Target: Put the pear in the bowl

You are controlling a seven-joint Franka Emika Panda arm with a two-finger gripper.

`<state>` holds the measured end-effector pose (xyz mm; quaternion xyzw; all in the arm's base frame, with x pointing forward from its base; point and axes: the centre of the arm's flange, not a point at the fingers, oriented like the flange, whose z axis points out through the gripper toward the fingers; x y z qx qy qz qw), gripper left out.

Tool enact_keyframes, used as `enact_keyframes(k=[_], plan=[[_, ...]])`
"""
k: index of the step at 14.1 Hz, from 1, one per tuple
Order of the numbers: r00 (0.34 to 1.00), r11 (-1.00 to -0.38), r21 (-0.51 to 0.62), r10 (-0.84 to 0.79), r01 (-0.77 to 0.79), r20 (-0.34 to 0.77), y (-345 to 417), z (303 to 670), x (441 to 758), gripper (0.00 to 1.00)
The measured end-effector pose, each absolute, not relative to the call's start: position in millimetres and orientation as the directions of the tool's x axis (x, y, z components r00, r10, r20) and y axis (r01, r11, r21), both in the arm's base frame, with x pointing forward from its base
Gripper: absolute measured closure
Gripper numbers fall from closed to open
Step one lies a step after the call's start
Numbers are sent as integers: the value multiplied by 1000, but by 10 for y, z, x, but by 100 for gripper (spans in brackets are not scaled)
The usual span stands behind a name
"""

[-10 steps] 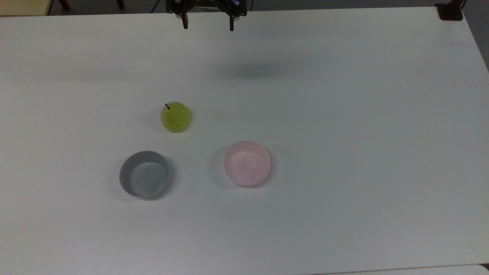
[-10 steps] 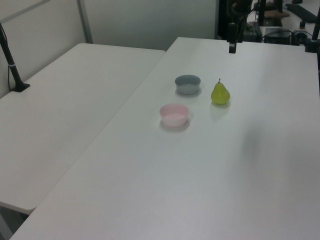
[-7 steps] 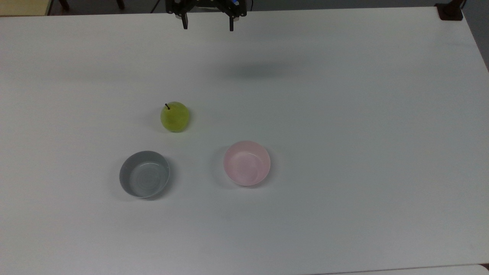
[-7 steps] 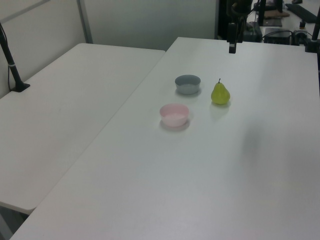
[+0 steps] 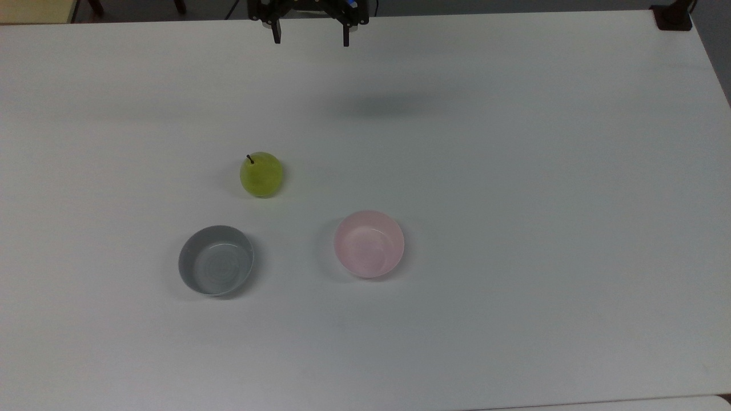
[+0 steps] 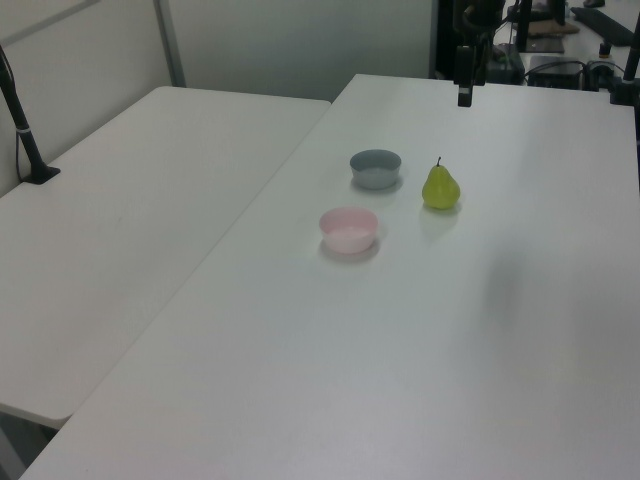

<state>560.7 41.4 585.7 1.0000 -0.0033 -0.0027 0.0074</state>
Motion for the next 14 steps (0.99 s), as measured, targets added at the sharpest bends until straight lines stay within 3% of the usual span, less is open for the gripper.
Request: enact_keyframes(k=[14], plan=[[999, -999, 14, 46, 46, -8, 253, 5851, 5619, 0]])
